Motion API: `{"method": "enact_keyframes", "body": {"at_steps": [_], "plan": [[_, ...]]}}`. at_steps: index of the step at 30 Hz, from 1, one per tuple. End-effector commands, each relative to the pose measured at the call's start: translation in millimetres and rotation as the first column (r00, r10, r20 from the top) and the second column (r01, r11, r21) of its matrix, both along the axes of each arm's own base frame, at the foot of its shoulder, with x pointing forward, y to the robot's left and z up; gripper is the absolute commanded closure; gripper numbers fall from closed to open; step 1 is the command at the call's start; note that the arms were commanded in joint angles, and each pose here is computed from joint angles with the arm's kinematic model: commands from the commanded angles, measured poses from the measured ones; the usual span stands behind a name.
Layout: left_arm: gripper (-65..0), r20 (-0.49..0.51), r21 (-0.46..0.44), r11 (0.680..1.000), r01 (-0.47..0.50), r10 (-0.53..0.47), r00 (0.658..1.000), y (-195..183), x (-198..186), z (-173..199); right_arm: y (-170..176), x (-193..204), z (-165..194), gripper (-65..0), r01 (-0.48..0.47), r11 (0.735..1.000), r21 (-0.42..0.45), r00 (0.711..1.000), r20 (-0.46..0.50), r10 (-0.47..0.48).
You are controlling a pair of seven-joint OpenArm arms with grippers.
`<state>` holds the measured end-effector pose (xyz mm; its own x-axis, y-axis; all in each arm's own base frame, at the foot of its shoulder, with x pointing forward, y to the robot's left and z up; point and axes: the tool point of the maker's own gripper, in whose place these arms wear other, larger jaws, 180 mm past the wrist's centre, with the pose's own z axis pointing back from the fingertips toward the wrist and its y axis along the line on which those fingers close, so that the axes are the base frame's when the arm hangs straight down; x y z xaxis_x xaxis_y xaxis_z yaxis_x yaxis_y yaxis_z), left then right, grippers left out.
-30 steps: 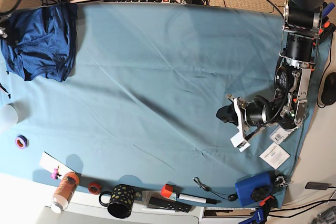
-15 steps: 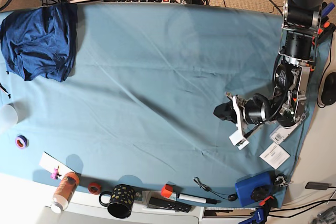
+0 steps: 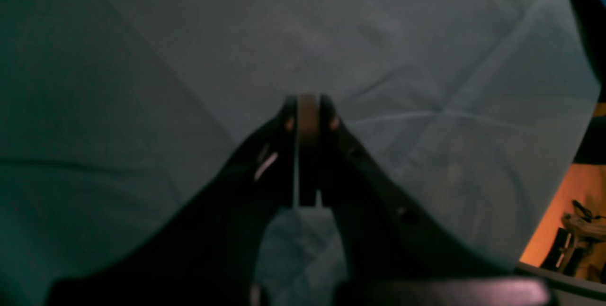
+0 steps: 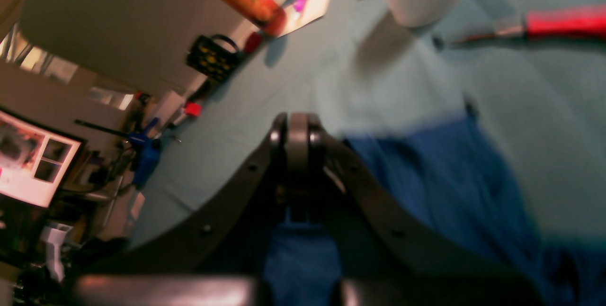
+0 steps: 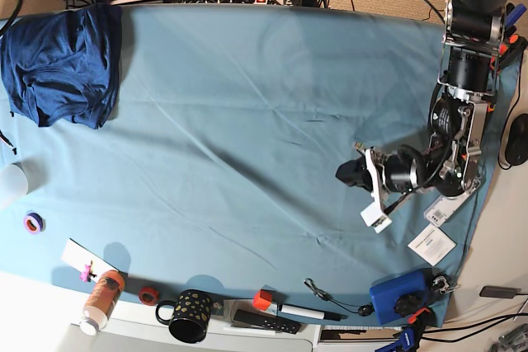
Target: Layout the t-shirt on the table in an organized manner, then fold the t-shirt properly
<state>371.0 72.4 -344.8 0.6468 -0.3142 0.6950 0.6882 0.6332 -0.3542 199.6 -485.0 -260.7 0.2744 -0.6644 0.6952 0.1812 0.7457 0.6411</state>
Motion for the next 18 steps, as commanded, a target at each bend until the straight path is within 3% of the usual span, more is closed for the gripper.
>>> {"method": "enact_keyframes", "body": {"at_steps": [1,5,7,14,18], "plan": [[0.0,0.050,-0.039,0.999,-0.004,0.006,0.999,-2.0,9.4,17.0,-2.6,-1.6,0.5,0.0,0.004,1.000,-0.021,1.000,-0.018,-0.005],[0.0,0.038,-0.042,0.999,-0.003,0.005,0.999,-3.4,5.4,12.7,0.9,-17.9,-54.2,0.0,0.073,0.997,-0.035,0.981,-0.180,-0.078],[0.0,0.040,-0.043,0.999,-0.004,0.005,0.999,-3.5,5.6,13.0,-1.8,-21.7,-65.2,0.0,0.104,0.993,-0.057,0.972,-0.208,-0.113],[0.0,0.039,-0.044,0.999,-0.004,0.006,0.999,-3.3,5.3,12.6,-29.5,-33.3,-68.1,0.0,0.137,0.970,-0.202,0.934,-0.300,-0.194],[0.0,0.039,-0.044,0.999,-0.004,0.006,0.999,-3.3,5.3,12.6,-60.9,-48.0,-65.1,0.0,0.185,0.926,-0.330,0.876,-0.371,-0.308]]}}
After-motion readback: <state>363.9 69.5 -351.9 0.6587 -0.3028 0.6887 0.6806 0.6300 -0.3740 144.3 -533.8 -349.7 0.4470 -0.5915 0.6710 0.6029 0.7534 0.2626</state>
